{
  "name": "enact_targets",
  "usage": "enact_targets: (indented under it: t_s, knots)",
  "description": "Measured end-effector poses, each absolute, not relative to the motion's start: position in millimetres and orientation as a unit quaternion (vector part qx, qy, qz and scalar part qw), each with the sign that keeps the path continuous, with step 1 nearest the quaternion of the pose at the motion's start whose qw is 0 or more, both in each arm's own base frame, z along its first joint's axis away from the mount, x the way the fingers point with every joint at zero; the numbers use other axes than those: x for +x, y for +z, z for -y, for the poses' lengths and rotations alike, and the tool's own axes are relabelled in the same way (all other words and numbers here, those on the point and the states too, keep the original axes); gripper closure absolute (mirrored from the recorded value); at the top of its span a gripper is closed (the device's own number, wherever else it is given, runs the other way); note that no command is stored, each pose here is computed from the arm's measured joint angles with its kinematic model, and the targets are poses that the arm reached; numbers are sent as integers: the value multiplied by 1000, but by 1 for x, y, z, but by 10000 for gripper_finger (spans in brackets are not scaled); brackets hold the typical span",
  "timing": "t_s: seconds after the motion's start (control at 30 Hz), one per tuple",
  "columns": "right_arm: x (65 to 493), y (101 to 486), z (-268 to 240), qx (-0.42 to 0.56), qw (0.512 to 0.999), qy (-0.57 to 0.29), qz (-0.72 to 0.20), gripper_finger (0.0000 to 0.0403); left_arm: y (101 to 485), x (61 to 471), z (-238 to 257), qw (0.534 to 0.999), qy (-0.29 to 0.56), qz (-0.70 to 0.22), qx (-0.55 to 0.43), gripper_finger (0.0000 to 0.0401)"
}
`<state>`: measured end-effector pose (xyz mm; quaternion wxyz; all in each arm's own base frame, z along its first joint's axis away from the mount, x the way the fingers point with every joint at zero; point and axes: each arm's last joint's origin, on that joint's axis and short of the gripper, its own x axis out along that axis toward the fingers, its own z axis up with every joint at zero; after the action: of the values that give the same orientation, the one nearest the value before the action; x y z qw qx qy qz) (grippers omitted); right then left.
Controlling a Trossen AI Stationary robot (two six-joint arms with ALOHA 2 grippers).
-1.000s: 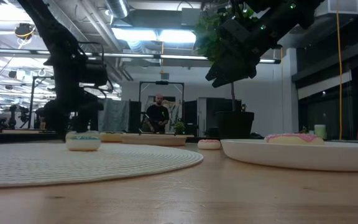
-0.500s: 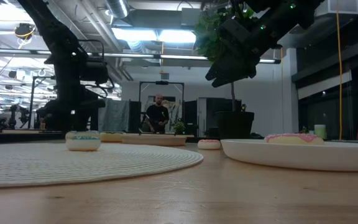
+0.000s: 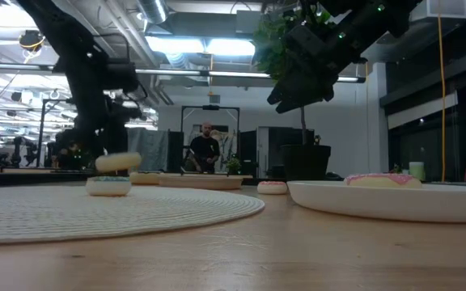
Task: Pick & Place donuts
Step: Put the large blue donut on the white plate
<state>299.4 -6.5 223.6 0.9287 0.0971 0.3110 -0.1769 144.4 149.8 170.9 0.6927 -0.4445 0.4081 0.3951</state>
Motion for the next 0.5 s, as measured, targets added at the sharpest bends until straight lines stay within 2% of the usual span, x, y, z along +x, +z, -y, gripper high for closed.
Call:
enact_targets:
  t_s: [0.37, 0.5]
  knots:
    - [303, 228, 7, 100, 937, -184, -281, 162, 199, 160, -117, 744, 346, -354, -449, 281]
    - [303, 229, 7, 101, 937, -183, -278, 175, 202, 173, -107, 759, 324, -337, -454, 281]
